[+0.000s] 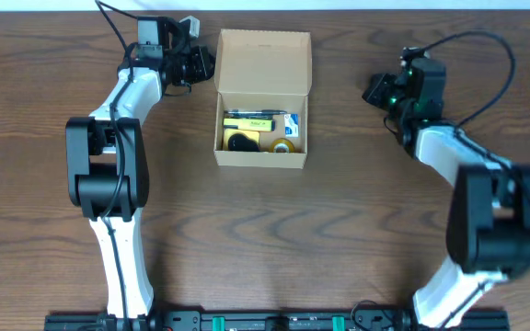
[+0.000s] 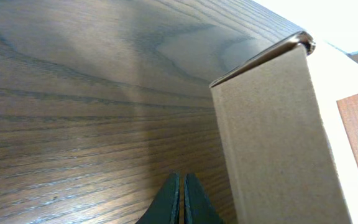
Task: Pack container
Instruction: 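Push the lid flap closed with both grippers from behind the box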
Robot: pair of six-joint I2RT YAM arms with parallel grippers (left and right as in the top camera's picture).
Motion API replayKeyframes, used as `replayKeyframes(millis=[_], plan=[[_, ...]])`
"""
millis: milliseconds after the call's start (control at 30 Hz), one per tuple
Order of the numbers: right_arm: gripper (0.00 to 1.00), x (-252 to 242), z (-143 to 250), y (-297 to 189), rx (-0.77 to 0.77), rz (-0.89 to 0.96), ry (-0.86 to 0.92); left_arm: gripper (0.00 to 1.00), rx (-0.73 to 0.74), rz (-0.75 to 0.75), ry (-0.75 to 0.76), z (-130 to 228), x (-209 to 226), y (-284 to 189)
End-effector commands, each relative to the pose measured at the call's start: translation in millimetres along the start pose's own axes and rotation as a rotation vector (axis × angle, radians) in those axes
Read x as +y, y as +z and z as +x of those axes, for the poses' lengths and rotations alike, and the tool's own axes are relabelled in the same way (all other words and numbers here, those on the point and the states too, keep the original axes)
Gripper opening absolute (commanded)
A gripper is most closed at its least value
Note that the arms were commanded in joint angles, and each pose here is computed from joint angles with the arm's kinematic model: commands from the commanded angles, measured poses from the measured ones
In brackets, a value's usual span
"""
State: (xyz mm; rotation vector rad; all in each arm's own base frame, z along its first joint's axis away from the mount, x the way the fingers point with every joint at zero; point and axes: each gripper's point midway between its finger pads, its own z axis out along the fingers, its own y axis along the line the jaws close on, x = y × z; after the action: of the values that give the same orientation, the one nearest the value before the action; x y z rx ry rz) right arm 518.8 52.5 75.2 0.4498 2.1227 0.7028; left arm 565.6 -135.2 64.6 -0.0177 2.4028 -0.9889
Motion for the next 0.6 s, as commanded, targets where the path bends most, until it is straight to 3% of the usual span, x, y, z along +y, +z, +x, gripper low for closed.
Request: replayKeyframes(millis=[0, 567], plan=[[0.01, 14, 35, 16, 0.146, -0.181, 0.161, 0.06, -0.010, 0.032, 0.012, -7, -6, -2], [0.01, 112, 64, 92, 0.355, -0.477, 0.099, 0.06, 0.017, 0.140, 0.023, -3, -25, -3]])
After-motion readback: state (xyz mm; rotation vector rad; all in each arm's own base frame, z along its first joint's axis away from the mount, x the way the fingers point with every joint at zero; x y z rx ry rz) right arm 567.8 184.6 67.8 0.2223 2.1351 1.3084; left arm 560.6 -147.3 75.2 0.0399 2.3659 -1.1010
